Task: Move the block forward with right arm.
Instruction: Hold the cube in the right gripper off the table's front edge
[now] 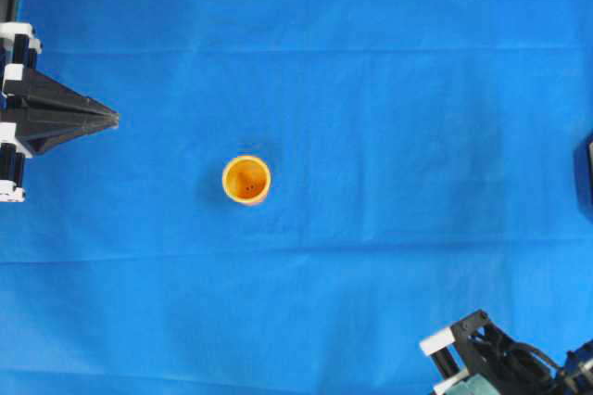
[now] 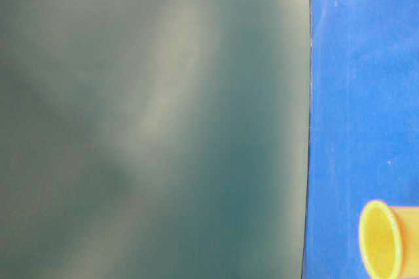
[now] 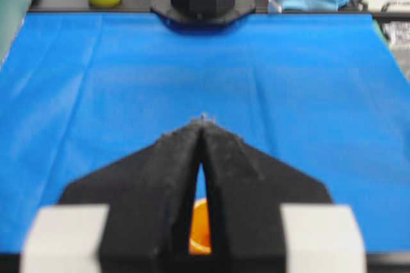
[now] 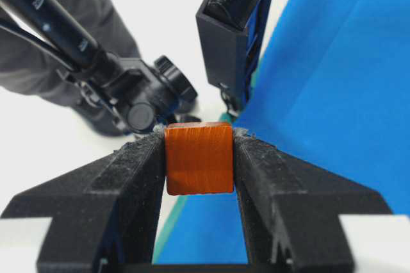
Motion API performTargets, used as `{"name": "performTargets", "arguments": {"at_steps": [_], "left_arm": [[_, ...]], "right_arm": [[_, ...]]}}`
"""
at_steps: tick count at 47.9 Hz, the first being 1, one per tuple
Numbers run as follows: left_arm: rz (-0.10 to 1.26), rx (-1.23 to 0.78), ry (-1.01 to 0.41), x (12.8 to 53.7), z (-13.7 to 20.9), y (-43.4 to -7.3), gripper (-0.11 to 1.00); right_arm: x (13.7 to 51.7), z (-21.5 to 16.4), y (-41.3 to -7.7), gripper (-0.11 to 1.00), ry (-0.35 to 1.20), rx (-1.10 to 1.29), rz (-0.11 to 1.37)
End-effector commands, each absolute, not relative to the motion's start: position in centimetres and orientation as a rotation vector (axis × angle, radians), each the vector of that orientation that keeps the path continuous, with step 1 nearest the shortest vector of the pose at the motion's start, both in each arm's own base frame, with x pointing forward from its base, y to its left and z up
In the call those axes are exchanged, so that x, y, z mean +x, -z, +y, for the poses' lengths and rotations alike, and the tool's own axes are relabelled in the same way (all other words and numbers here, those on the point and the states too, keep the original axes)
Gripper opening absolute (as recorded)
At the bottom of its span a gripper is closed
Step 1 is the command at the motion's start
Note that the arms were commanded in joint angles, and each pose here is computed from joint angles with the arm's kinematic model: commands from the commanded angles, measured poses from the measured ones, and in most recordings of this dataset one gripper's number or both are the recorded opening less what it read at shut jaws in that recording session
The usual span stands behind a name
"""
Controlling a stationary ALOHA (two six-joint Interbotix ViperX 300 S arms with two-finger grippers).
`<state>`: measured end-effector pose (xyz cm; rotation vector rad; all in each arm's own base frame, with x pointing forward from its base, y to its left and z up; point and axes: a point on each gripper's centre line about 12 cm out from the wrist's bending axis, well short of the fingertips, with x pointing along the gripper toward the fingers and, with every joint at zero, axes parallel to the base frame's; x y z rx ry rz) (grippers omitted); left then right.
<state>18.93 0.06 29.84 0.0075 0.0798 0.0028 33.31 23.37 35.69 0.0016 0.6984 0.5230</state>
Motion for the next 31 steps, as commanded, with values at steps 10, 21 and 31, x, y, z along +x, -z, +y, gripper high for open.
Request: {"name": "performTargets", "arguments": {"at_steps": [10,21,31], "left_arm": [[0.035,0.014,-0.004,18.82,0.09,-31.64,0.01],[0.032,0.011,-0.004,18.79,0.09,-31.69,0.01],[0.025,0.015,-0.004,18.86,0.09,-31.76,0.01]], "right_arm": [[33.19,23.43,-37.2,0.4,-0.539,-0.014,0.646],[33.19,23.42,-37.19,0.4,-0.547,-0.039,0.64],[33.19,23.43,-37.2,0.4,-0.549,-0.041,0.638]]}}
